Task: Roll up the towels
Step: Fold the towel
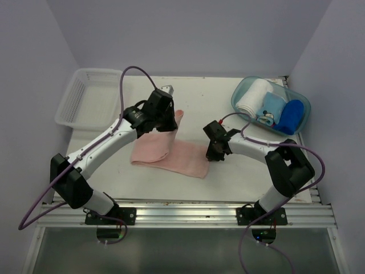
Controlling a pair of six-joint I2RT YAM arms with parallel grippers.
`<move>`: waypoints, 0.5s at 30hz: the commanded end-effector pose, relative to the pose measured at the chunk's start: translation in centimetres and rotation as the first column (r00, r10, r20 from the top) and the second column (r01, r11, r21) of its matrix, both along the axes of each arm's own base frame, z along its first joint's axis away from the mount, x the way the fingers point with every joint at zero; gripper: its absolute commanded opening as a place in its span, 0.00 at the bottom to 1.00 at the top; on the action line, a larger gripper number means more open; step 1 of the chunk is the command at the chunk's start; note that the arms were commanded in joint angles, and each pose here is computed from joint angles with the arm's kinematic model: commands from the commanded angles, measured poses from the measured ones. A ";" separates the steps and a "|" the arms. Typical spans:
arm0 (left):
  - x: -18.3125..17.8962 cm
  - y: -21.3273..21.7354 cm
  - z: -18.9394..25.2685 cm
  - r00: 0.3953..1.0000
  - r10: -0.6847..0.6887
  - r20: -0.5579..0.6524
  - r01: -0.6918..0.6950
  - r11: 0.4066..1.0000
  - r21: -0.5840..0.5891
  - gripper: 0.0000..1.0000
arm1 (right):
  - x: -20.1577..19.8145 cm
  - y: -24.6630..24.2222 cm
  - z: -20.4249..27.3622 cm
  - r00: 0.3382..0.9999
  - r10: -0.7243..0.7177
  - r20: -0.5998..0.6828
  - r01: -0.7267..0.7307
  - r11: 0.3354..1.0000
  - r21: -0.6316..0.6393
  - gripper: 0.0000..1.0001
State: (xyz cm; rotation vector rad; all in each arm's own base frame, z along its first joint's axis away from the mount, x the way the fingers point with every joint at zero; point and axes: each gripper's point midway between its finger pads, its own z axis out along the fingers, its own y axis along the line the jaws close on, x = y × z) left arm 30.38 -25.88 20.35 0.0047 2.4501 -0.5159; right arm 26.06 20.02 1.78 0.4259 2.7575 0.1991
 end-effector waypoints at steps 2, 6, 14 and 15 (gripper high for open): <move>0.3 -1.0 2.4 0.998 -0.023 0.052 0.026 0.998 -0.062 0.00 | 0.2 -1.4 0.3 0.996 -0.078 0.030 0.079 0.997 -0.021 0.00; -0.5 -2.5 1.5 0.998 -0.060 0.025 0.062 0.994 -0.085 0.00 | 0.0 -1.2 -0.2 0.996 -0.083 0.013 0.084 0.996 -0.014 0.00; -2.6 -6.0 -1.5 0.987 -0.149 -0.059 0.137 0.976 -0.171 0.00 | 0.3 -0.7 -0.3 0.996 -0.094 0.009 0.094 0.996 0.002 0.00; -2.8 -6.2 -1.9 0.986 -0.153 -0.065 0.140 0.975 -0.172 0.00 | 0.3 -0.7 -0.3 0.996 -0.092 0.009 0.092 0.996 0.004 0.00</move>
